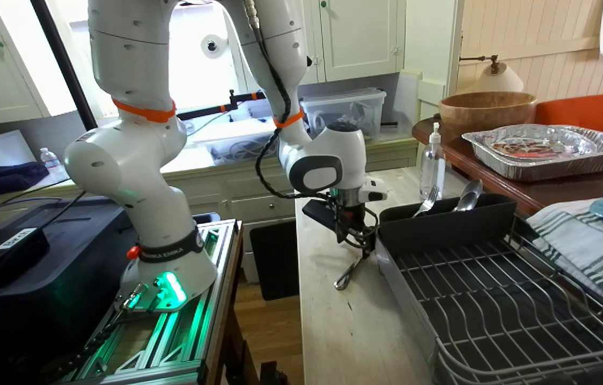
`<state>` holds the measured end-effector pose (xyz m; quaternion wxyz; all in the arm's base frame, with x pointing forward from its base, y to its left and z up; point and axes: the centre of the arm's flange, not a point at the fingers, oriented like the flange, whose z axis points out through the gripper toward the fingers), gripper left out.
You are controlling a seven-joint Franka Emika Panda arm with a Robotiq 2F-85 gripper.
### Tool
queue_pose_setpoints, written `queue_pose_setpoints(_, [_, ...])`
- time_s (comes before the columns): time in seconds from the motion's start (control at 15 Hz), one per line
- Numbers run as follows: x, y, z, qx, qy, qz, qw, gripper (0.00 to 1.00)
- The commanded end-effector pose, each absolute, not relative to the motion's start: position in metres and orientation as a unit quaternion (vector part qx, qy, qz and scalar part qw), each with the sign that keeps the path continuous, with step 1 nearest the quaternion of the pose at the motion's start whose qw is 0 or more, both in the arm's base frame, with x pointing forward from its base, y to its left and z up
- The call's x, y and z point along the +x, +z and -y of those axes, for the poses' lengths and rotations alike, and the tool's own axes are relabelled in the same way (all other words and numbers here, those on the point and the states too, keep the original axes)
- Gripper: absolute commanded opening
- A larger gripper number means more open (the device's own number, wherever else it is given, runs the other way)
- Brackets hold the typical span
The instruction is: Put the silver knife on the dishrack.
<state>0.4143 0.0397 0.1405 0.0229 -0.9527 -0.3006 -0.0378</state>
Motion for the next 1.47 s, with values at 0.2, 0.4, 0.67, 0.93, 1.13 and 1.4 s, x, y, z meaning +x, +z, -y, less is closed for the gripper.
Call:
queue_pose_setpoints(0.2, [0.433, 0.139, -0.042, -0.935, -0.026, 0.353, -0.001, 1.00])
queue_pose_setpoints(0.4, [0.437, 0.141, -0.049, -0.929, -0.026, 0.370, -0.006, 1.00])
queue_pose_setpoints(0.67, [0.445, 0.140, -0.058, -0.922, -0.027, 0.385, -0.014, 1.00])
queue_pose_setpoints(0.93, [0.450, 0.140, -0.061, -0.918, -0.025, 0.395, -0.020, 0.68])
queue_pose_setpoints(1.13, [0.453, 0.138, -0.060, -0.917, -0.024, 0.398, -0.024, 0.63])
queue_pose_setpoints(1.4, [0.454, 0.133, -0.061, -0.914, -0.019, 0.405, -0.025, 0.88])
